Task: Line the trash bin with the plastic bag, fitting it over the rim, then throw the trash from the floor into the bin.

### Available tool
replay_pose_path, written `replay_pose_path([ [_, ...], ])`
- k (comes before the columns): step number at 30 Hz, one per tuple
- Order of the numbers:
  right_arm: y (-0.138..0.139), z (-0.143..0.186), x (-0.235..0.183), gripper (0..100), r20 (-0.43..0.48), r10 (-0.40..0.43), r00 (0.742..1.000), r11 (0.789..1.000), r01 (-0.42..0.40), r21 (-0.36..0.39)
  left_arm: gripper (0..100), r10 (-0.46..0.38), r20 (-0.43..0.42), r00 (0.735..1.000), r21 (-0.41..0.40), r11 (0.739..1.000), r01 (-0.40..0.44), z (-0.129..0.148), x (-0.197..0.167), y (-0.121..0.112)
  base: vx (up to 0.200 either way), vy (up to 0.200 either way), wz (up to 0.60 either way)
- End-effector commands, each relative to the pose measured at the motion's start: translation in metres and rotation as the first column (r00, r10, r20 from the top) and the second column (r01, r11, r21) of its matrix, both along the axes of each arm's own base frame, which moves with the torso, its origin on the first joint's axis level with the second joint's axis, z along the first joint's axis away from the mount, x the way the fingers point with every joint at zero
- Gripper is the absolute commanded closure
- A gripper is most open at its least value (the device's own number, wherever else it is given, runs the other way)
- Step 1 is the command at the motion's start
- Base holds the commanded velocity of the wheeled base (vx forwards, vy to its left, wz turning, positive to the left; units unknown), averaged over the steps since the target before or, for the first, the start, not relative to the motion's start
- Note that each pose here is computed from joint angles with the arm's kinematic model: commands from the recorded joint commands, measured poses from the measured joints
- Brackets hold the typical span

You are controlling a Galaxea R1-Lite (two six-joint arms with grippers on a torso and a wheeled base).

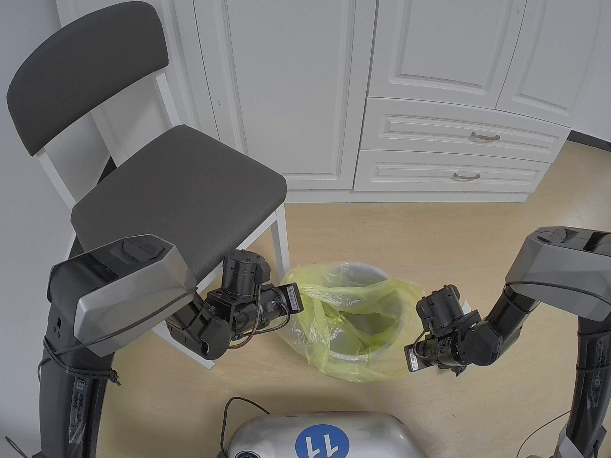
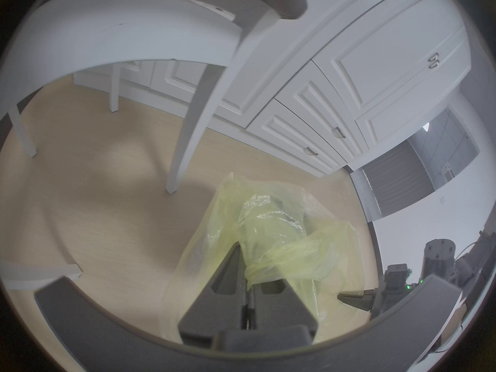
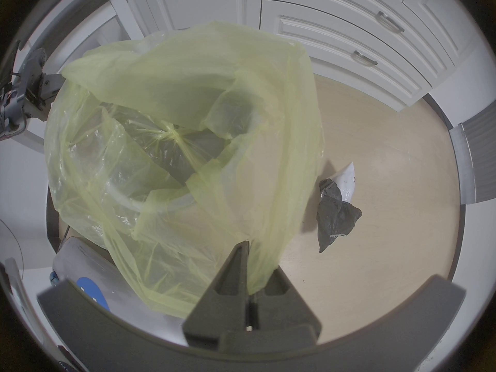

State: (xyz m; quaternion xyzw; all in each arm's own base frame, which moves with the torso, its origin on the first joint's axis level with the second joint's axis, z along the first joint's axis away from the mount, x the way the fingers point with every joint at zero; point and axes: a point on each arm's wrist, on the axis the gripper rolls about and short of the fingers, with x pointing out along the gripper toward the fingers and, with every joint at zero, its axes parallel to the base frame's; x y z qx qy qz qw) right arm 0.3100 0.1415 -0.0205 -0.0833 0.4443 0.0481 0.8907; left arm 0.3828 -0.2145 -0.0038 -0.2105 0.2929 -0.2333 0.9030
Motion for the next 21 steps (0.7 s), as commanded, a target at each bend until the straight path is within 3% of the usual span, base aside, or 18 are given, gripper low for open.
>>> replay_pose_path([
  [1,-0.002,-0.003,0.0,100,-0.009,-0.007,1.0,1.0,0.007,-0.003,100,0.014,-0.008,1.0,0.016,1.0,-0.014,-0.006,0.0,0.001,0.0,0.0,0.0],
  [5,-0.004,-0.002,0.001,100,-0.007,-0.013,1.0,1.0,0.013,0.0,100,0.012,0.012,1.0,0.053,0.999,-0.013,-0.006,0.0,0.001,0.0,0.0,0.0],
  [6,-0.005,-0.002,0.001,0,-0.007,-0.014,1.0,1.0,0.014,0.0,100,0.008,0.019,1.0,0.057,0.998,-0.01,-0.004,0.0,0.001,0.0,0.0,0.0],
  [12,-0.019,0.017,-0.005,0,0.023,-0.012,1.0,1.0,0.012,0.013,100,0.009,0.044,0.999,0.046,0.999,-0.011,0.011,-0.001,0.002,0.0,0.0,0.0],
  [21,-0.061,0.047,-0.023,0,0.118,0.154,0.981,0.986,-0.16,0.043,100,-0.001,0.048,0.999,0.045,0.999,-0.001,0.018,-0.007,0.001,0.0,0.0,0.0],
])
